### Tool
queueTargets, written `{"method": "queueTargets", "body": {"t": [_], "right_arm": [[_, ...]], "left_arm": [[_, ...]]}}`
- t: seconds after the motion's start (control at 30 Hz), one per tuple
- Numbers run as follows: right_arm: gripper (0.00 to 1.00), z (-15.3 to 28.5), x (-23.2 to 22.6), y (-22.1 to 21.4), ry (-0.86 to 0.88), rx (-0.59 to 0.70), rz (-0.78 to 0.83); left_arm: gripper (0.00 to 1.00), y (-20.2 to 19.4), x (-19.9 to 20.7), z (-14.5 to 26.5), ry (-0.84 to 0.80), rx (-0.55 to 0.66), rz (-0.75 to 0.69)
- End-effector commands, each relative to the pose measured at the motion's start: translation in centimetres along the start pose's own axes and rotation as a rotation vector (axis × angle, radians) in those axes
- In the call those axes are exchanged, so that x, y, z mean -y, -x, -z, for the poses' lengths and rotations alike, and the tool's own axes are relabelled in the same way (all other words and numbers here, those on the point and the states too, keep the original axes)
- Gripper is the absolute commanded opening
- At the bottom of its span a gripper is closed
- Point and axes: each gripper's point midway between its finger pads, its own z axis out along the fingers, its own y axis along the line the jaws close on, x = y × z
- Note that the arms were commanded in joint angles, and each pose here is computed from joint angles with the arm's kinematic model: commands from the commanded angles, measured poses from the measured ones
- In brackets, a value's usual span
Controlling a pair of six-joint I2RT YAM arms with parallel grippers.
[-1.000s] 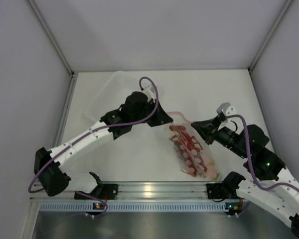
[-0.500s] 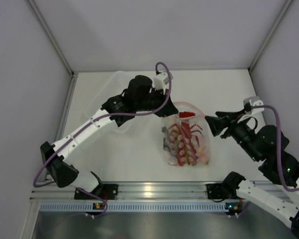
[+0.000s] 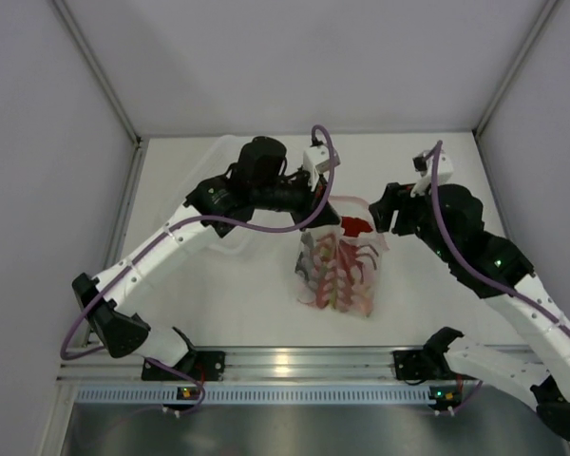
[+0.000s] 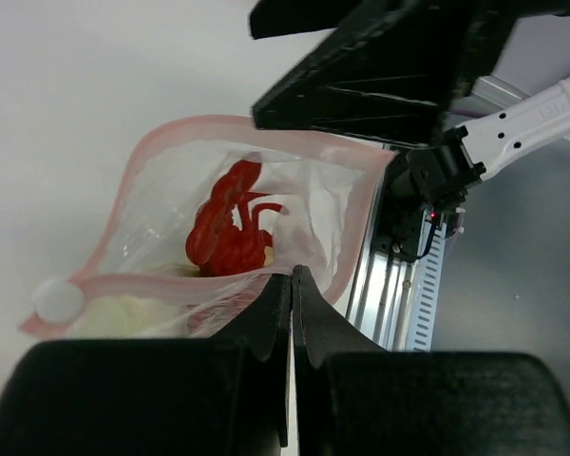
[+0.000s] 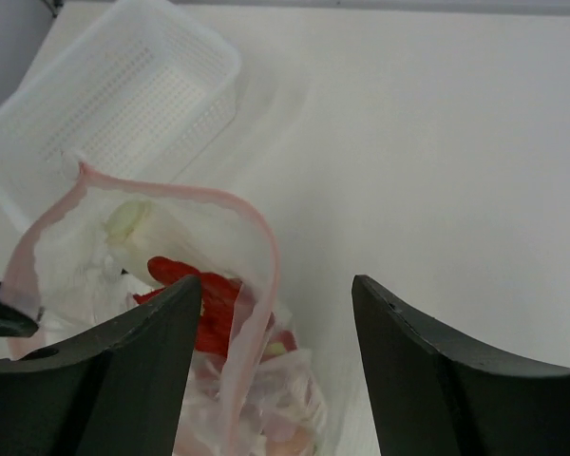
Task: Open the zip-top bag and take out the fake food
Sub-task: Open the zipper of the food storage bag at the center of the board.
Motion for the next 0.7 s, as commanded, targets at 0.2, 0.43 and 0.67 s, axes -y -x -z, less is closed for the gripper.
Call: {"method": "queueTargets", "body": {"t": [0.2,0.43,0.67], "right_arm": [[0.65,-2.3,-3.1,-0.6,0.301,-0.113,0.003],[0.58,-3.5,-3.3,-3.4,0.32,-0.194,-0.041],[0.51,-3.6,-1.9,-6.8,0.265,-0.249,-0.062]], "left_arm": [[0.0,4.6,2.8,2.8,-0.07,0.123,-0.176],[0.0,5.4,1.4,2.8,0.027,0.143,-0.102],[0.0,5.7,-1.0,2.5,0.164,0.158,-0.021]]}}
